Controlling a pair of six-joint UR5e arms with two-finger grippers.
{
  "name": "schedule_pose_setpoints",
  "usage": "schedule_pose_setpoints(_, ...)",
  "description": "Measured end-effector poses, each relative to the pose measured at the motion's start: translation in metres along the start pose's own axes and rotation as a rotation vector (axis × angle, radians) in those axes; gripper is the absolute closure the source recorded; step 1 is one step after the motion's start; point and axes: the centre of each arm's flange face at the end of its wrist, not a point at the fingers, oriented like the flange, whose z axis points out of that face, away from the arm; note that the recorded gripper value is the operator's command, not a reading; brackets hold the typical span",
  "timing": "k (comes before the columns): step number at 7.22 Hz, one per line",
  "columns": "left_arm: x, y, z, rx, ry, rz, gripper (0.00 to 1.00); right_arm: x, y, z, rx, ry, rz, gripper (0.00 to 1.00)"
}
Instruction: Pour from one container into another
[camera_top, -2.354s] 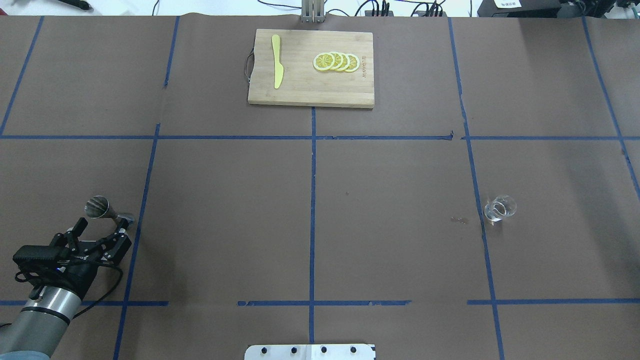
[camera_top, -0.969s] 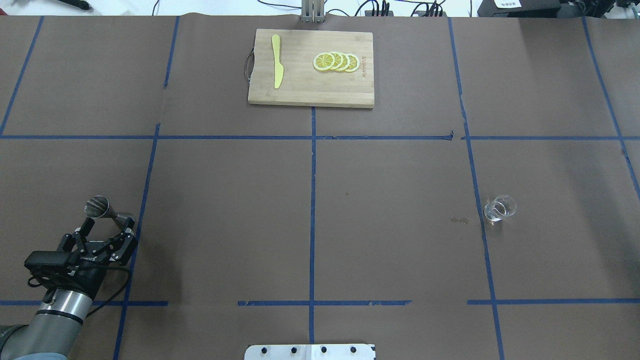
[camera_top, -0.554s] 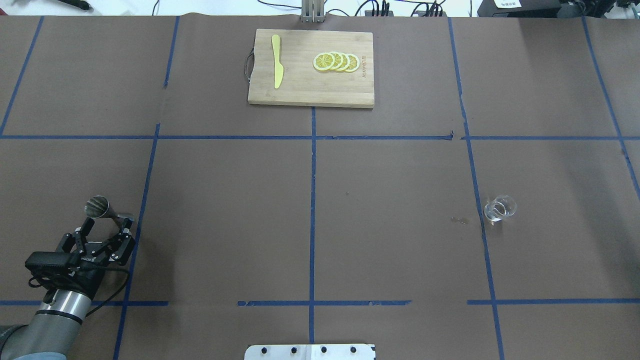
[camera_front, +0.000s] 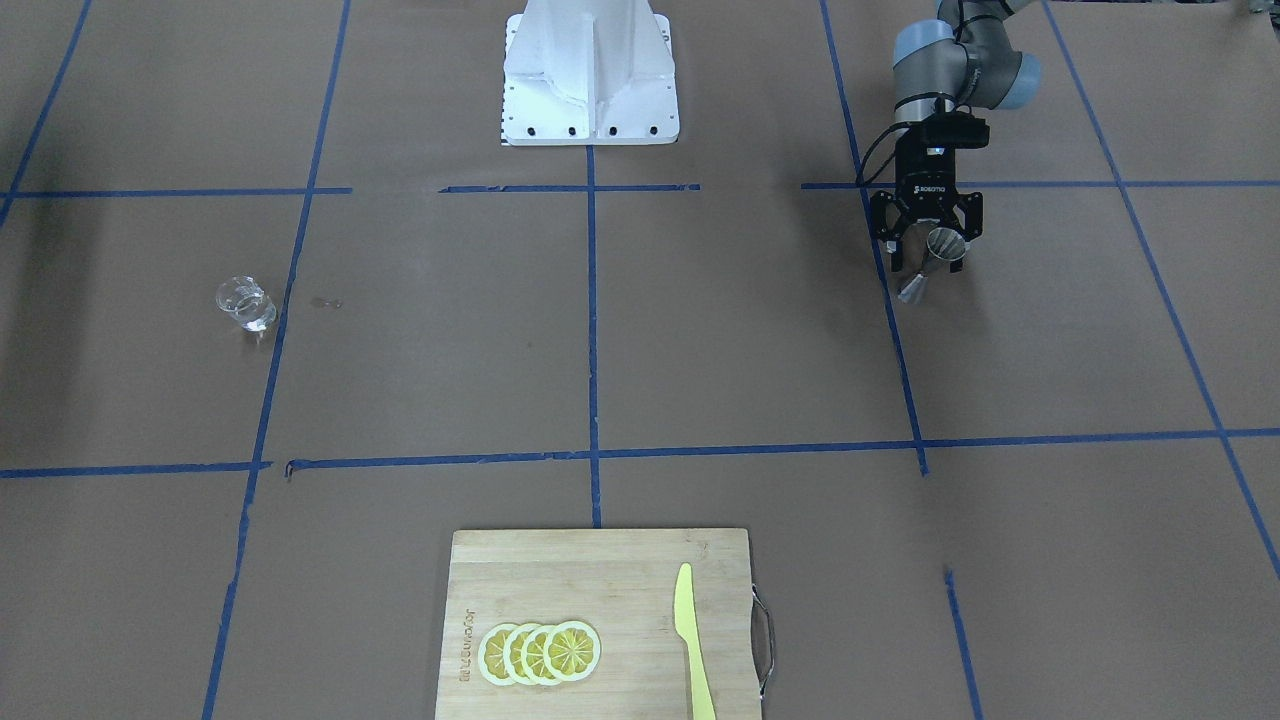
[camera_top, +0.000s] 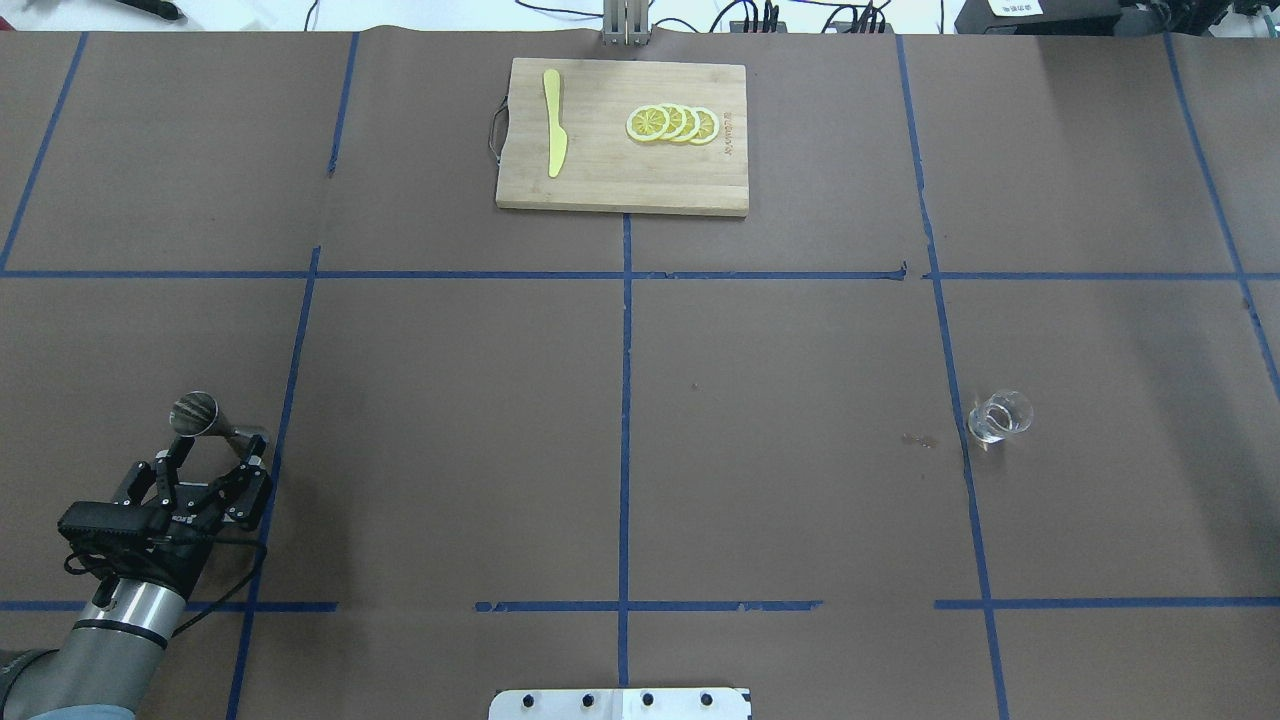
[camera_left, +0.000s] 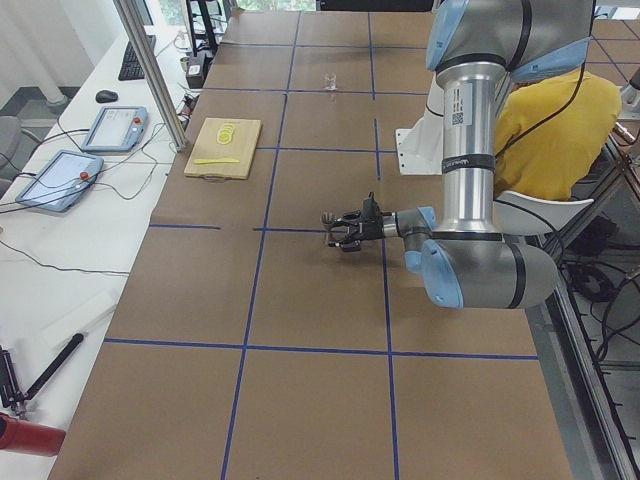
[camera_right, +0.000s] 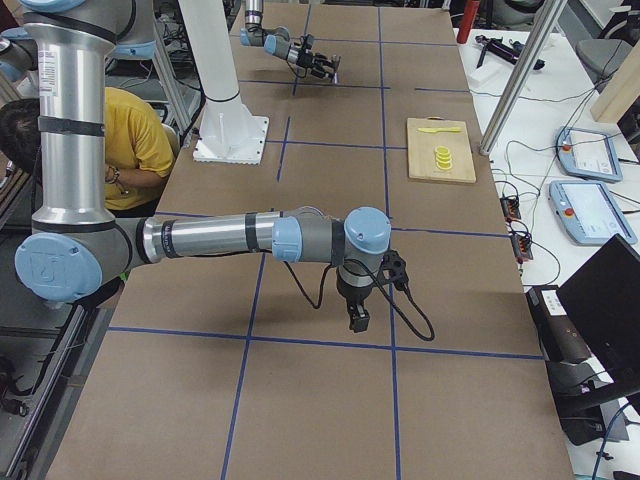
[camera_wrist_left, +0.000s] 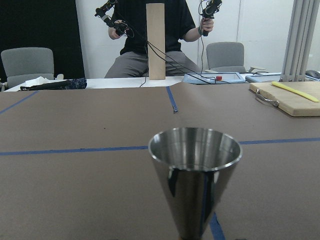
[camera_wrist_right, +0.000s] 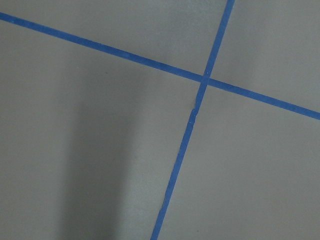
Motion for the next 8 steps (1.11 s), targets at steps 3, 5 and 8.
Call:
schedule_pose_setpoints(3, 0.005, 0.0014, 0.0003, 0.0, 0.009, -0.011, 0.17, 0.0, -0.0005, -0.0001, 0.0, 0.0, 0.001, 0.0)
schedule_pose_setpoints(5, 0.008, 0.0005, 0.0, 0.0, 0.014, -0.024, 0.19, -0.0002, -0.0007, -0.0005, 0.001, 0.0, 0.0, 0.0)
schedule_pose_setpoints(8, 0.0064, 0.0004, -0.0002, -0.001, 0.016, -0.028, 0.34, -0.0005, -0.0008, -0.0007, 0.002, 0.0, -0.002, 0.0)
